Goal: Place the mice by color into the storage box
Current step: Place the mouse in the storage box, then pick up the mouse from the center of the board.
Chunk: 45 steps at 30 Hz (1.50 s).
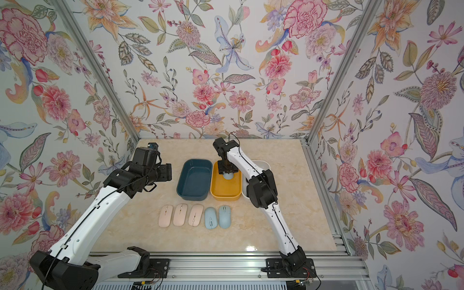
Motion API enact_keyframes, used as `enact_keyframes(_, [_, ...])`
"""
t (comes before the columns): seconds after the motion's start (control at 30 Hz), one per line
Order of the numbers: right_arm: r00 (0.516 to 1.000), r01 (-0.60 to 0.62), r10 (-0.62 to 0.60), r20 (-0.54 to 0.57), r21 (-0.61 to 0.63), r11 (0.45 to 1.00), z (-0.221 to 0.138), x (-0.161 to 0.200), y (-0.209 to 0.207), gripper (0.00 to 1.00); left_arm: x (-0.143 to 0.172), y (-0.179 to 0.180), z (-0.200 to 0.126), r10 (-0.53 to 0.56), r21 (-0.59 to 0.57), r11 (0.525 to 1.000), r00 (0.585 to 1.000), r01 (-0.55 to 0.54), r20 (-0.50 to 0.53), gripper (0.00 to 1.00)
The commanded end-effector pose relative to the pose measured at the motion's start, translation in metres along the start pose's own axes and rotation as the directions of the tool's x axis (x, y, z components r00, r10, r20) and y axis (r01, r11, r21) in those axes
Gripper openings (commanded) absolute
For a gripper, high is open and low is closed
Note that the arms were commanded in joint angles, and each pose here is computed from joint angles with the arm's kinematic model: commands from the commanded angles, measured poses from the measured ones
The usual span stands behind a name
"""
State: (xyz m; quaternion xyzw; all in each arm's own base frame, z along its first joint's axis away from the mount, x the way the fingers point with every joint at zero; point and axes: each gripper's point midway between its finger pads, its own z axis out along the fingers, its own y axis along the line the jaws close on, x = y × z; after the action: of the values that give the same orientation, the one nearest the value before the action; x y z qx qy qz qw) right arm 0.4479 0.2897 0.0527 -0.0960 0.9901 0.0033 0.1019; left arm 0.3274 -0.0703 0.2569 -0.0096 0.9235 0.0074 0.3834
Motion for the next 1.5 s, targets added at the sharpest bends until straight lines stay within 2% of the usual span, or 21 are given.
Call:
enact_keyframes(0.0, [1.000, -0.002, 0.002, 0.015, -0.010, 1.000, -0.002, -0.007, -0.001, 0.61, 0.002, 0.005, -0.004, 0.014, -0.010, 1.000, 1.000, -0.014, -0.008, 0.79])
enact_keyframes(0.1, [1.000, -0.006, 0.006, 0.008, -0.014, 1.000, 0.002, -0.006, -0.001, 0.62, 0.001, 0.004, -0.004, 0.014, -0.006, 1.000, 1.000, -0.014, -0.006, 0.79])
enact_keyframes(0.3, [1.000, -0.008, 0.008, -0.011, -0.010, 1.000, 0.013, -0.003, -0.001, 0.70, 0.000, 0.005, -0.006, 0.015, -0.007, 1.000, 1.000, -0.015, -0.005, 0.79])
enact_keyframes(0.53, [1.000, -0.009, 0.009, 0.007, -0.013, 1.000, 0.007, -0.008, 0.000, 0.71, 0.001, 0.005, -0.006, 0.011, -0.008, 1.000, 1.000, -0.011, -0.006, 0.79])
enact_keyframes(0.67, [0.998, -0.008, 0.009, 0.062, -0.003, 1.000, -0.020, -0.018, -0.004, 0.71, 0.003, 0.004, -0.003, 0.009, -0.005, 1.000, 1.000, -0.009, -0.017, 0.79])
enact_keyframes(0.9, [0.984, -0.007, 0.003, 0.181, 0.022, 1.000, -0.096, -0.022, -0.010, 0.71, -0.005, 0.003, -0.004, 0.005, -0.008, 1.000, 1.000, -0.005, -0.005, 0.79])
enact_keyframes(1.0, [0.982, 0.002, -0.013, 0.187, 0.060, 0.998, -0.122, -0.008, -0.014, 0.72, -0.008, 0.004, -0.005, 0.011, -0.015, 1.000, 1.000, -0.011, 0.002, 0.79])
enact_keyframes(1.07, [0.982, 0.031, -0.044, 0.185, 0.070, 0.997, -0.135, 0.011, -0.001, 0.72, -0.009, 0.004, -0.006, 0.015, -0.014, 1.000, 1.000, -0.015, 0.005, 0.79])
enact_keyframes(1.2, [0.985, 0.041, -0.049, 0.165, 0.057, 0.998, -0.145, 0.050, 0.013, 0.72, -0.008, 0.006, -0.007, 0.018, -0.022, 1.000, 1.000, -0.018, 0.008, 0.79])
enact_keyframes(1.47, [0.993, -0.018, 0.016, 0.115, 0.021, 1.000, -0.145, 0.132, 0.026, 0.72, -0.002, 0.010, -0.007, 0.022, -0.033, 0.999, 1.000, -0.022, 0.005, 0.79])
